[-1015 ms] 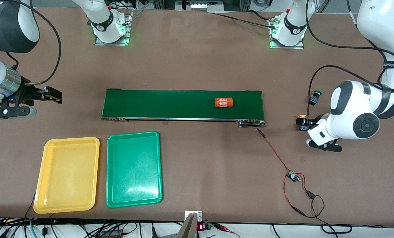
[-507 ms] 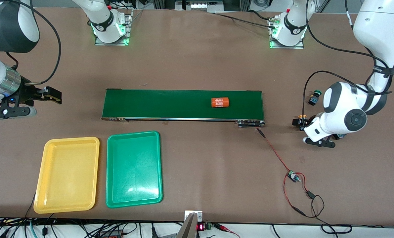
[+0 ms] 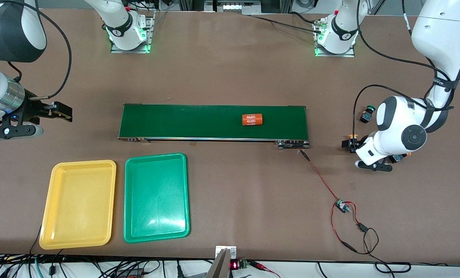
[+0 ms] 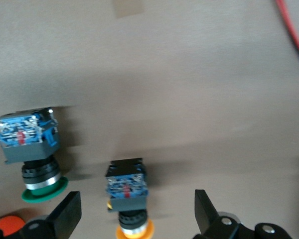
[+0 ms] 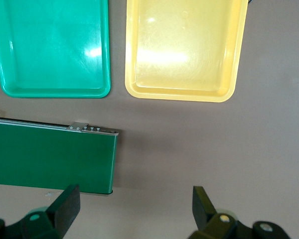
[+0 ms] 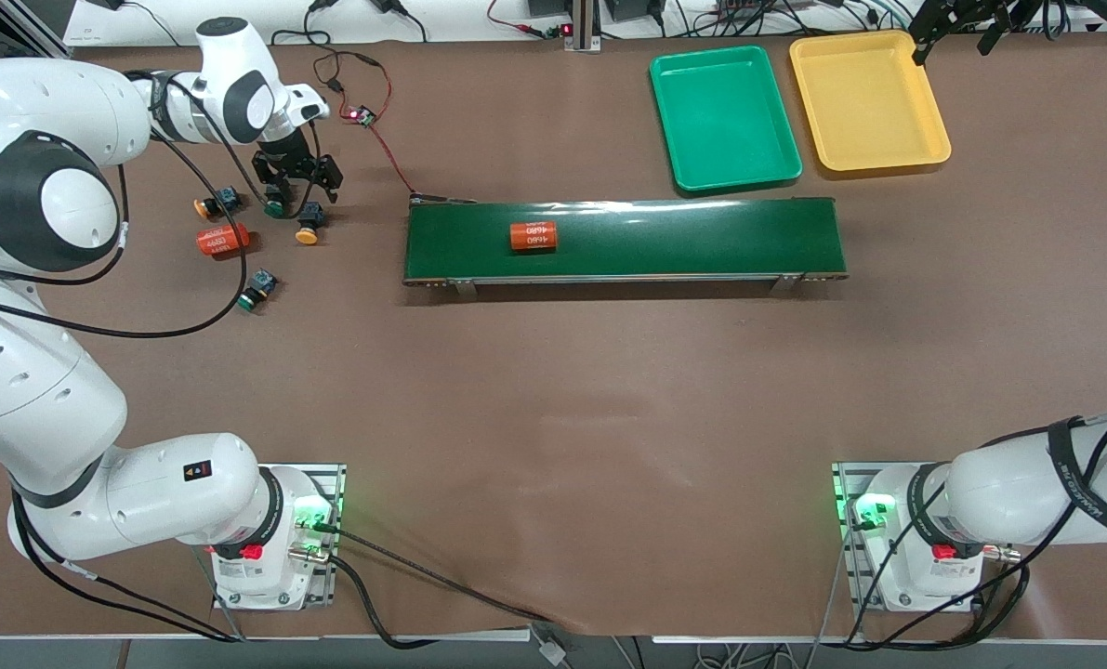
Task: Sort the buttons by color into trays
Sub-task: 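Grasp an orange-capped push button with the left gripper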
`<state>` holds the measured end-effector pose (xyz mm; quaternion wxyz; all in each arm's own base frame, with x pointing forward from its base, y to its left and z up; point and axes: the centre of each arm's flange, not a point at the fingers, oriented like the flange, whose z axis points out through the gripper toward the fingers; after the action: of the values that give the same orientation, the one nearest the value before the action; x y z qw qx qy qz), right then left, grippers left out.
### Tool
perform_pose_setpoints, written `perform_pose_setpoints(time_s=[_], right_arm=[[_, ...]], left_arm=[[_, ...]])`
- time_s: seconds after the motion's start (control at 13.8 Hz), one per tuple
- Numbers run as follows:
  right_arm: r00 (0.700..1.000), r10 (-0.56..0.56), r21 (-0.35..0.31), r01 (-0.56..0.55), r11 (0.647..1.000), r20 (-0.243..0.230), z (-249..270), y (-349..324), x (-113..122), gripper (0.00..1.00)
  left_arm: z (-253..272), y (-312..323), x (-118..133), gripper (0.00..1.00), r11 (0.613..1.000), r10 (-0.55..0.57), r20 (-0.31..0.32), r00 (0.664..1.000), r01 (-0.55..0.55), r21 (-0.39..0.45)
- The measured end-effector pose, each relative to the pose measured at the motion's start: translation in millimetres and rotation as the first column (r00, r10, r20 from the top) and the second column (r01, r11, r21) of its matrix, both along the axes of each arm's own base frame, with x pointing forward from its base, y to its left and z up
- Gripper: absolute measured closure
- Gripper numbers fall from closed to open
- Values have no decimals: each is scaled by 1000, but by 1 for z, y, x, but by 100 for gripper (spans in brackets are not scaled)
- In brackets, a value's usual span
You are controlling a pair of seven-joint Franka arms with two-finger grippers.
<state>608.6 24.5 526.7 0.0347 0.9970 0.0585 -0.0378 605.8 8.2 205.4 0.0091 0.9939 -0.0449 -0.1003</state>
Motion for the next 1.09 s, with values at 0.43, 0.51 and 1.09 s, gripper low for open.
perform_pose_setpoints(time_s=[0.43, 0.51, 1.09], right_arm=[[1000, 0, 0, 0, 1000, 3, 0, 0, 0, 0], [1000, 1, 0, -1, 1000, 3, 0, 0, 0, 0], [1000, 4, 0, -4, 1000, -4, -7, 2, 4, 0]], left_arm=[[-33, 18, -17, 0, 999, 32, -28, 999, -32, -7], [-42, 18, -25, 0, 999, 35, -30, 999, -36, -13], [-36, -6, -34, 60, 1000, 4, -11, 1000, -5, -16]])
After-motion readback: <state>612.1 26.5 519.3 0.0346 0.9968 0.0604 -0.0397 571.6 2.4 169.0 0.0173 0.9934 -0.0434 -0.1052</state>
